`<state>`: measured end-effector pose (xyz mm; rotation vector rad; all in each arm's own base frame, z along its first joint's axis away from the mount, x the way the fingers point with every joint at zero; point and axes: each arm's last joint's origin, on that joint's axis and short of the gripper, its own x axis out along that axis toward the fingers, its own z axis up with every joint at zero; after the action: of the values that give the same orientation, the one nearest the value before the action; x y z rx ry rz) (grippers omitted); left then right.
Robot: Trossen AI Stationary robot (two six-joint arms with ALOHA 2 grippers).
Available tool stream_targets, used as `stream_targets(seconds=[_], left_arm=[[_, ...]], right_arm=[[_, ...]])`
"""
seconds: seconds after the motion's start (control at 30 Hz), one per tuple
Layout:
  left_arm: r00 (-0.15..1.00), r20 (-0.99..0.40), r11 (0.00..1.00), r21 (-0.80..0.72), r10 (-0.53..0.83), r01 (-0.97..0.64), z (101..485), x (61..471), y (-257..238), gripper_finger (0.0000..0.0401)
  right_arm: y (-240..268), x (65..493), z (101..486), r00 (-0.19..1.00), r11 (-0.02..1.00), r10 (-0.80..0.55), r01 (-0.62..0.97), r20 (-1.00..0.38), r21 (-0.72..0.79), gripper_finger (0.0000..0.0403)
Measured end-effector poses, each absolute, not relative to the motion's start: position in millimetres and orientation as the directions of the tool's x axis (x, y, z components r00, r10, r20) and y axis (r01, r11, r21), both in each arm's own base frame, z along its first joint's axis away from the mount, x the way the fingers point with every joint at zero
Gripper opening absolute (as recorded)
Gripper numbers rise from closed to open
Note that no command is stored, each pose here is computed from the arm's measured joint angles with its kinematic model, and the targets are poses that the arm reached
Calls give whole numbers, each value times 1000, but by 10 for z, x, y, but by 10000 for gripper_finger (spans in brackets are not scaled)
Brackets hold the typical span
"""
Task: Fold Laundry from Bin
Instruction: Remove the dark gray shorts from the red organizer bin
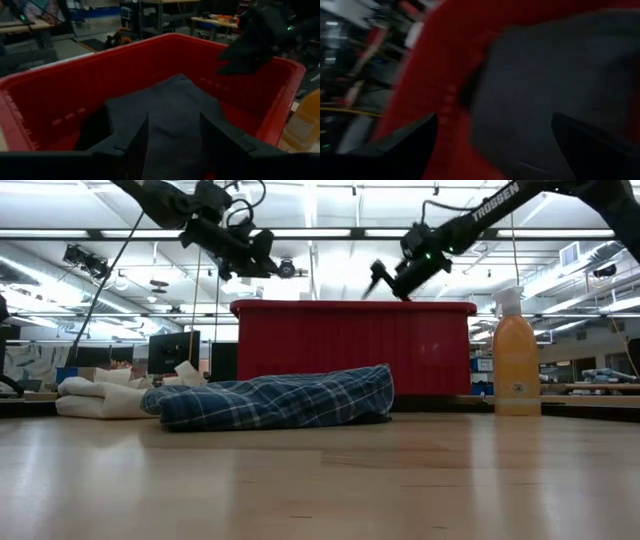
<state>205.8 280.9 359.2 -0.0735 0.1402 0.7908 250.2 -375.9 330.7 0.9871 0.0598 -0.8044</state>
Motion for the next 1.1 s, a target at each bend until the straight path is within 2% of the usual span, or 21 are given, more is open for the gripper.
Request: stream_targets(seconds=[0.23,0.4,0.53,0.63,0.8,1.1], left_arm=[[685,-115,689,-5,720,-725,3629,2050,2811,180],[685,-81,687,0,724,-727,3661,2052,2815,180],[678,-63,679,6,733,-734,3679,2051,2819,180],[677,-64,679,6,733,-734,3678,2051,2819,180],[678,-70,680,5,732,-734,3672,2051,2819,180],[676,-110,681,13,728,-732,3632,2050,2817,180]], right_arm=[[-3327,3068,3739,761,456,-589,591,-273,665,397],[-3036,3347,3819,732,481,-631,628,-256,612,393],[-3019,3398,3759,668,476,-689,710,-281,519,386],[-3203,3338,3605,635,456,-701,748,-325,482,380],[-3658,3106,3247,614,393,-673,769,-412,504,375],[-4064,2581,2897,528,192,-613,821,-588,538,375]])
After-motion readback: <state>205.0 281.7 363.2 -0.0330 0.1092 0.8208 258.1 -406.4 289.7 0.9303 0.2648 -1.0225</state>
